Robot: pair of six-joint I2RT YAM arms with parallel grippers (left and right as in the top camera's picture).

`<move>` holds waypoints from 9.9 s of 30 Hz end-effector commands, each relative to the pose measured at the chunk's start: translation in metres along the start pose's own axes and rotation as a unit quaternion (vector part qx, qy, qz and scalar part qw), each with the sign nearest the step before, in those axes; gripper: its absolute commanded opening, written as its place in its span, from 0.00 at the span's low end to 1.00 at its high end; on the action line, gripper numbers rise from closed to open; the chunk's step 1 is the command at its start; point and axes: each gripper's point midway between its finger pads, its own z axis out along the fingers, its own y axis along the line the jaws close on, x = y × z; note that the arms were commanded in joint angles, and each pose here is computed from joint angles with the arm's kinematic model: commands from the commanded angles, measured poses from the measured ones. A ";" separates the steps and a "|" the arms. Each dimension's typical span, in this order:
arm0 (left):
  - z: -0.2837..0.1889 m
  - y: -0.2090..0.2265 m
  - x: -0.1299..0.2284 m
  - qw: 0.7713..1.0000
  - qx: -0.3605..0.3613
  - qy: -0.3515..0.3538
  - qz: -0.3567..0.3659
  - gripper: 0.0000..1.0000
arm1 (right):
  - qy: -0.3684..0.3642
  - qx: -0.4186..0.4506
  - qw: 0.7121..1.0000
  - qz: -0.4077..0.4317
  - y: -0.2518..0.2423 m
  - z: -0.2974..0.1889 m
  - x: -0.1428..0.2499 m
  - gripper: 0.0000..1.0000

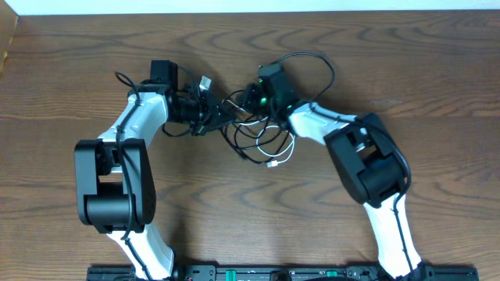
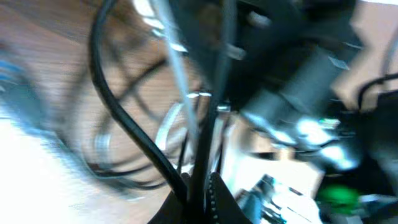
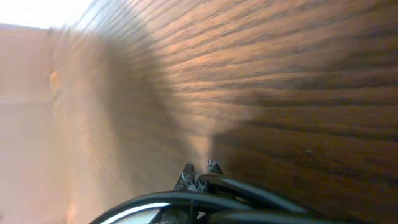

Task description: Untangle cables

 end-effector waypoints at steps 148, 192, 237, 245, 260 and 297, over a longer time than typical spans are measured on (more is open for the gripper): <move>-0.249 0.109 -0.017 0.854 -0.369 -0.343 -0.128 0.98 | 0.005 0.141 0.899 -0.415 0.068 0.011 0.059 0.50; -0.249 0.109 -0.017 0.854 -0.369 -0.343 -0.127 0.98 | 0.308 0.129 0.732 -0.594 0.069 -0.061 0.119 0.66; -0.249 0.109 -0.017 0.854 -0.369 -0.343 -0.128 0.98 | 0.342 0.081 0.662 -0.662 0.018 -0.027 0.160 0.01; -0.249 0.109 -0.017 0.854 -0.369 -0.343 -0.127 0.98 | 0.277 0.065 0.678 -0.678 0.095 -0.049 0.129 0.01; -0.249 0.109 -0.017 0.854 -0.369 -0.343 -0.127 0.98 | 0.134 0.034 0.692 -0.709 0.218 -0.132 0.062 0.01; -0.249 0.109 -0.017 0.854 -0.369 -0.343 -0.127 0.98 | 0.362 -0.055 0.644 -0.671 0.047 -0.056 0.167 0.62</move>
